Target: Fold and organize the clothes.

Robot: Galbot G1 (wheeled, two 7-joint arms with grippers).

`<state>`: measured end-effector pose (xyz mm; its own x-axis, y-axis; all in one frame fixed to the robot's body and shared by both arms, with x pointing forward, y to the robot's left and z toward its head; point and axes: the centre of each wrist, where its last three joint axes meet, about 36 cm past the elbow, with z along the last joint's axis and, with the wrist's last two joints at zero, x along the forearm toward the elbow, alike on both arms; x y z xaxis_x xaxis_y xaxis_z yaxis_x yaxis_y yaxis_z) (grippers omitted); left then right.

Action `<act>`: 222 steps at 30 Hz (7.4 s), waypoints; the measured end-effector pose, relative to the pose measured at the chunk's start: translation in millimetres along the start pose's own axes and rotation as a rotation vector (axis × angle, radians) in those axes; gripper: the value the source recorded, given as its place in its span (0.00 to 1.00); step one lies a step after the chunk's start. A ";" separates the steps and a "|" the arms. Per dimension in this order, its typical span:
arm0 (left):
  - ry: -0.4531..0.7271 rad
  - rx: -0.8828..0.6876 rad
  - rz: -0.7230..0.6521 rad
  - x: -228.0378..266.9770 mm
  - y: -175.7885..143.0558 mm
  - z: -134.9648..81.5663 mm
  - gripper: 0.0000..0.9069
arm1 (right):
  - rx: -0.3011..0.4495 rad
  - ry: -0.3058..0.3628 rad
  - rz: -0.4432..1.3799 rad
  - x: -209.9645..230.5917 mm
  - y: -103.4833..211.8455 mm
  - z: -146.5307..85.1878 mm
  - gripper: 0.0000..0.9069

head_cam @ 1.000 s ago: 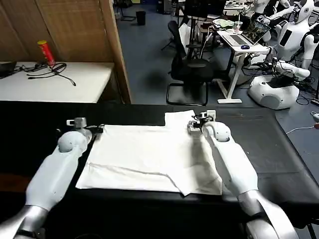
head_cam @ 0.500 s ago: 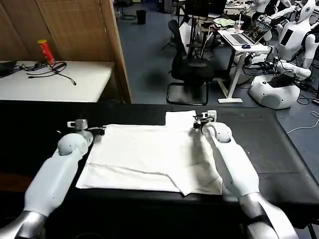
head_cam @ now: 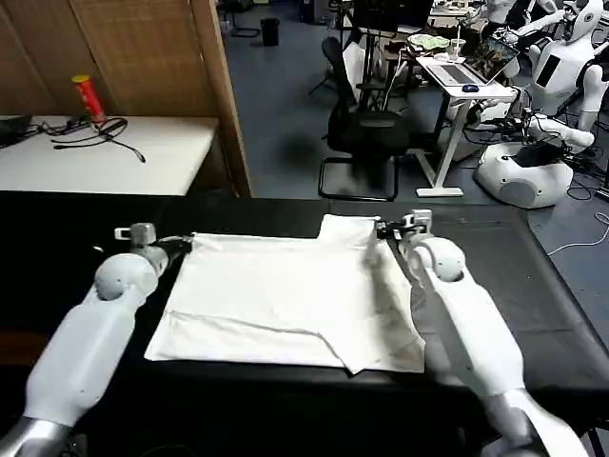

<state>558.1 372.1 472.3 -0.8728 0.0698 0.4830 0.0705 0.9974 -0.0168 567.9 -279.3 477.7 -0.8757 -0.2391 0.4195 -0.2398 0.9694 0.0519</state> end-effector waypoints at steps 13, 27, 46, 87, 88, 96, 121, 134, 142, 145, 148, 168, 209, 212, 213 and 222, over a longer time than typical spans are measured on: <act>0.013 -0.116 0.000 68.6 10.1 23.4 0.00 | 0.132 0.083 0.023 69.1 1.5 16.6 0.00; 0.074 -0.229 0.020 112.5 3.2 55.1 0.00 | 0.228 0.109 -0.026 136.7 32.3 44.4 0.00; 0.113 -0.318 0.020 153.9 -16.8 87.9 0.00 | 0.262 0.193 -0.066 171.9 48.0 78.5 0.00; 0.013 0.080 0.014 83.8 -8.9 80.6 0.97 | -0.111 0.087 0.155 70.6 22.4 88.7 0.97; 0.017 0.087 0.014 81.3 -9.0 82.2 0.97 | -0.117 0.090 0.154 68.3 22.9 89.6 0.95; 0.042 0.097 0.007 73.6 -5.2 89.7 0.16 | -0.140 0.104 0.158 57.2 25.1 95.6 0.45; -0.036 -0.032 -0.023 55.4 -18.5 91.2 0.97 | -0.099 0.040 0.114 70.4 20.5 101.7 0.97; -0.062 -0.014 -0.022 86.8 -5.2 81.8 0.97 | -0.057 -0.035 0.076 130.0 26.6 77.4 0.97; -0.036 0.068 -0.009 111.4 -15.7 123.4 0.97 | -0.048 -0.060 0.058 152.8 37.9 74.7 0.97; -0.014 0.091 -0.009 115.7 -19.2 139.6 0.92 | -0.044 -0.066 0.062 155.4 39.9 73.6 0.97; -0.007 0.102 -0.008 117.6 -22.8 149.0 0.54 | -0.042 -0.072 0.061 157.9 42.0 72.4 0.97; -0.008 -0.008 -0.022 117.5 -25.8 156.5 0.00 | -0.026 -0.102 0.076 159.6 41.1 71.0 0.97; -0.123 0.037 0.301 142.6 -171.4 96.7 0.00 | -0.028 -0.093 0.162 171.9 35.9 93.7 0.97; -0.120 0.077 0.358 140.8 -189.5 98.8 0.00 | -0.024 -0.089 0.162 171.7 37.6 95.6 0.97; -0.118 0.082 0.371 140.2 -194.5 99.9 0.00 | -0.024 -0.088 0.160 171.4 38.6 96.0 0.97; -0.142 0.097 0.356 128.0 -212.8 108.4 0.00 | -0.014 -0.086 0.145 168.8 42.7 96.1 0.97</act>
<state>379.0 171.0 442.7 -0.8606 0.4067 0.3066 0.3406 0.9071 -0.2473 369.5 -283.6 463.6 -0.9335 -0.1001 0.3443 -0.1031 0.9946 0.0097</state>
